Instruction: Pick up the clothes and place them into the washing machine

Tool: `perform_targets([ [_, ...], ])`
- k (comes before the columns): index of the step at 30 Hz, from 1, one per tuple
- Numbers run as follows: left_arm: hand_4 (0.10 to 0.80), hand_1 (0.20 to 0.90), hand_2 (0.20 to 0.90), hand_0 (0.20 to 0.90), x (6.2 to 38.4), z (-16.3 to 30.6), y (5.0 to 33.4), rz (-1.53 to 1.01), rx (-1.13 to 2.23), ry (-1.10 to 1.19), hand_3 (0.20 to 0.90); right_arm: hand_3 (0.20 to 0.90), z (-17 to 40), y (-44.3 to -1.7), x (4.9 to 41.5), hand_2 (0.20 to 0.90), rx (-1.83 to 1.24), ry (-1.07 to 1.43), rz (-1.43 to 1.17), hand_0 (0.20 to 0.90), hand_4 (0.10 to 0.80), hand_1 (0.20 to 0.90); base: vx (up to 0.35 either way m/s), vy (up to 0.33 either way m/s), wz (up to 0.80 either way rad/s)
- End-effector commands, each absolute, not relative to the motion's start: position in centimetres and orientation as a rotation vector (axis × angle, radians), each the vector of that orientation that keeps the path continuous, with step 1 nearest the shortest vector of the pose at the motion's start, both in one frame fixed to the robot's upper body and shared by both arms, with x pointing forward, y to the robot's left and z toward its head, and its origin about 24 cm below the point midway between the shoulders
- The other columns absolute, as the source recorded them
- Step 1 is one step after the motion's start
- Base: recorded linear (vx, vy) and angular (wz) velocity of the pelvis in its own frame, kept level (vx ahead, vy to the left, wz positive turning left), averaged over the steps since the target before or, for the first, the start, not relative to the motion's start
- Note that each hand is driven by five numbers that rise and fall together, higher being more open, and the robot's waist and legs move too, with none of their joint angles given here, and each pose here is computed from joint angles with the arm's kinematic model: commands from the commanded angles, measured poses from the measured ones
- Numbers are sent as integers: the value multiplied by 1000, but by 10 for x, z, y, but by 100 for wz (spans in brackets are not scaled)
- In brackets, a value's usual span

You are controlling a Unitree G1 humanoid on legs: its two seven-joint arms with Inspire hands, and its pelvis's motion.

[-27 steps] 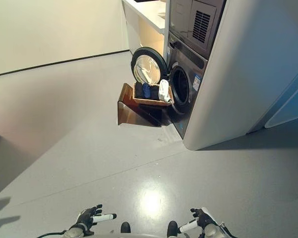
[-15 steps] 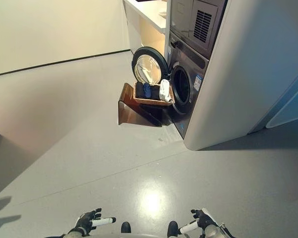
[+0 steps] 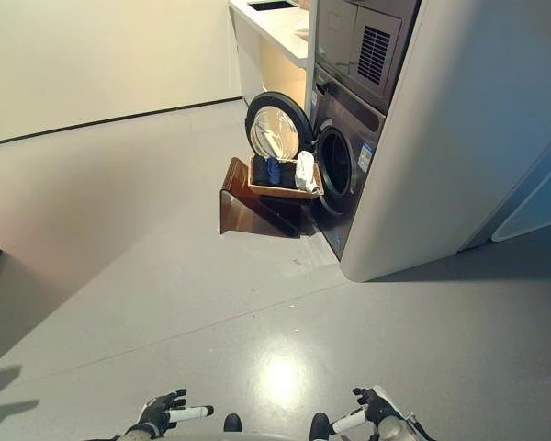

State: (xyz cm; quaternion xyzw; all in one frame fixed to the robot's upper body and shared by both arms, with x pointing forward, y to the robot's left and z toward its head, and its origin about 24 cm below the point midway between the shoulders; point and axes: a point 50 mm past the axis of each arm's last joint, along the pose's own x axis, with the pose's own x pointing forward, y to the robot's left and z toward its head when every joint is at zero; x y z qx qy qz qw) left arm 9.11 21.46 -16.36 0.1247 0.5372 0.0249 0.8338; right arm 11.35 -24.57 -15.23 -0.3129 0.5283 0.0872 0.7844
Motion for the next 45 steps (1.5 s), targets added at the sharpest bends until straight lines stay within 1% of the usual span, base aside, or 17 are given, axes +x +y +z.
perform_targets([
  [1, 800, 900, 900, 900, 128, -151, 228, 94, 299, 1035, 900, 900, -145, -237, 142, 900, -664, 1048, 172, 900, 800, 900, 0, 0, 0],
  [7, 800, 900, 900, 900, 130, -150, 228, 97, 308, 1028, 900, 900, -146, -237, 140, 900, -671, 1056, 176, 900, 800, 900, 6, 6, 0],
  [19, 800, 900, 900, 900, 134, -146, 243, 109, 357, 1029, 900, 900, -143, -244, 145, 900, -662, 1052, 154, 900, 800, 900, 81, 82, 1],
  [22, 800, 900, 900, 900, 137, -143, 247, 87, 385, 1011, 900, 900, -143, -261, 130, 900, -645, 1104, 95, 900, 800, 900, 198, 187, 8],
  [23, 800, 900, 900, 900, 137, -143, 247, 87, 385, 1011, 900, 900, -143, -261, 130, 900, -645, 1104, 95, 900, 800, 900, 138, 145, 14],
  [25, 800, 900, 900, 900, 140, -139, 256, 93, 411, 988, 900, 900, -141, -278, 121, 900, -597, 1124, -15, 900, 800, 900, 208, 224, 23],
  [27, 800, 900, 900, 900, 142, -137, 258, 94, 425, 981, 900, 900, -141, -280, 117, 900, -587, 1135, -31, 900, 800, 900, 196, 122, 36],
  [28, 800, 900, 900, 900, 146, -134, 263, 96, 442, 964, 900, 900, -144, -286, 100, 900, -571, 1185, -62, 900, 800, 900, 174, 38, 36],
  [29, 800, 900, 900, 900, 146, -134, 263, 96, 442, 964, 900, 900, -144, -286, 100, 900, -571, 1185, -62, 900, 800, 900, 432, 30, 32],
  [30, 800, 900, 900, 900, 153, -130, 265, 106, 451, 936, 900, 900, -145, -291, 87, 900, -546, 1220, -111, 900, 800, 900, 269, -11, 30],
  [31, 800, 900, 900, 900, 153, -130, 265, 105, 451, 936, 900, 900, -145, -291, 87, 900, -546, 1221, -112, 900, 800, 900, 597, -38, 49],
  [32, 800, 900, 900, 900, 163, -126, 263, 102, 465, 900, 900, 900, -147, -293, 75, 900, -514, 1249, -154, 900, 800, 900, 504, -33, 93],
  [33, 800, 900, 900, 900, 166, -126, 261, 95, 472, 891, 900, 900, -148, -292, 72, 900, -497, 1258, -162, 900, 800, 900, 506, -30, 116],
  [35, 800, 900, 900, 900, 166, -128, 256, 82, 475, 894, 900, 900, -150, -289, 68, 900, -490, 1269, -158, 900, 800, 900, 368, -30, 88],
  [39, 800, 900, 900, 900, 172, -127, 247, 76, 469, 861, 900, 900, -153, -282, 63, 900, -473, 1269, -137, 900, 800, 900, 388, -131, 32],
  [41, 800, 900, 900, 900, 172, -128, 239, 93, 422, 847, 900, 900, -154, -274, 70, 900, -483, 1239, -102, 900, 800, 900, 414, -299, 94],
  [45, 800, 900, 900, 900, 175, -128, 230, 48, 422, 834, 900, 900, -150, -275, 88, 900, -502, 1181, -95, 900, 800, 900, 333, -253, 54],
])
